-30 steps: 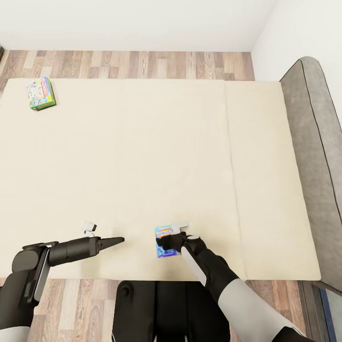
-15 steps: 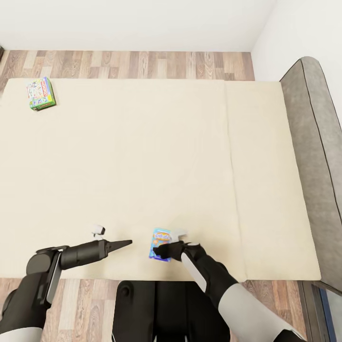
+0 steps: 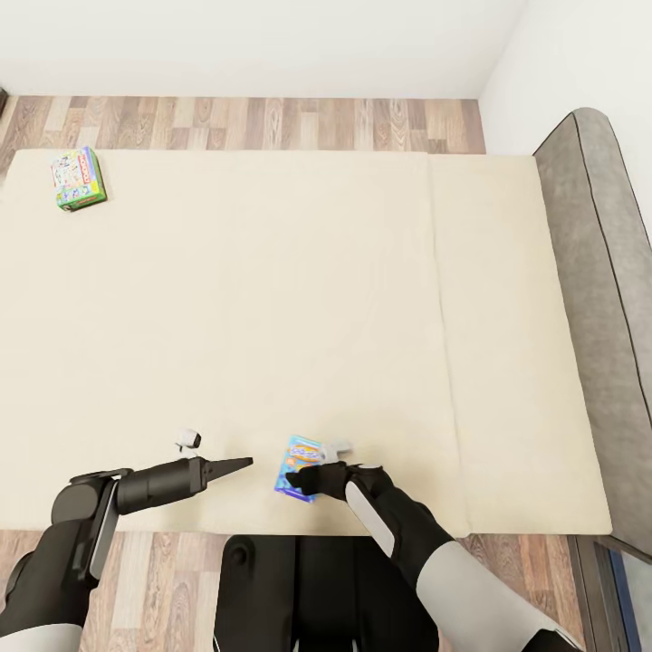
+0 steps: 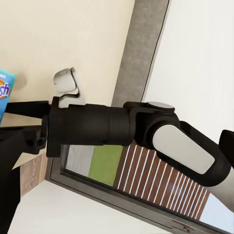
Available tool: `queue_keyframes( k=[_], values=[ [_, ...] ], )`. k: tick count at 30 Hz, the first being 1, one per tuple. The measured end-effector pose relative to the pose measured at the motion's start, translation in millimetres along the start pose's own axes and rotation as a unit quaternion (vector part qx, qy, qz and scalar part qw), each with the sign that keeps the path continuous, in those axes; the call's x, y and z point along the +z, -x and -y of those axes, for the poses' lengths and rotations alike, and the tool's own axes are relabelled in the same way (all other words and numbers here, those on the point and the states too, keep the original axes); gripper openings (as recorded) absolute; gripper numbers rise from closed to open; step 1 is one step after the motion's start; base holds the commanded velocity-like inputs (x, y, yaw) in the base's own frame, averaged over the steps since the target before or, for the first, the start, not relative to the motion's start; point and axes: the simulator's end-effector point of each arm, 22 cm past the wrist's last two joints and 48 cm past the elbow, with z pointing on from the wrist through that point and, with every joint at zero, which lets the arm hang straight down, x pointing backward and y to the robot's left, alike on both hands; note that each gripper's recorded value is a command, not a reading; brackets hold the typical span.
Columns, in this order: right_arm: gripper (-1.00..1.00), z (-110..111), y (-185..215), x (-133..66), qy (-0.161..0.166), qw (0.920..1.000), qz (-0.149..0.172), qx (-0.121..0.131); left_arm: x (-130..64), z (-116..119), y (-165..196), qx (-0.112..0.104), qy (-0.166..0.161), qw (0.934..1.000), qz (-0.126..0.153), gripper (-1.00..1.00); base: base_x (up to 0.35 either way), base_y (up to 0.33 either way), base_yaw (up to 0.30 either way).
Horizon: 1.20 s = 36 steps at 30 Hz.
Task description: Put all the toys in the child's room - the three board games (two on the bed and one on the table), the two jigsaw puzzles on the table, and the tennis ball on the table - inside the toy box on the table in the child's room.
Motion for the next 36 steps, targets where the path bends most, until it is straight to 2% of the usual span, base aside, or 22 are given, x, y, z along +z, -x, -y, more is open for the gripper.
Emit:
queue_keyframes(
  k=[11,36],
  values=[
    [1.0,-12,11,-0.5,0.027,0.9993,0.025,-0.001,-0.5,0,0,0.0,0.0,1.0,0.001,1.0,0.0,0.0,0.0],
    [1.0,-10,13,-1.0,0.028,0.9992,0.028,0.004,0.2,0,0,0.0,0.0,1.0,0.0,1.0,0.0,0.0,0.0]
  ],
)
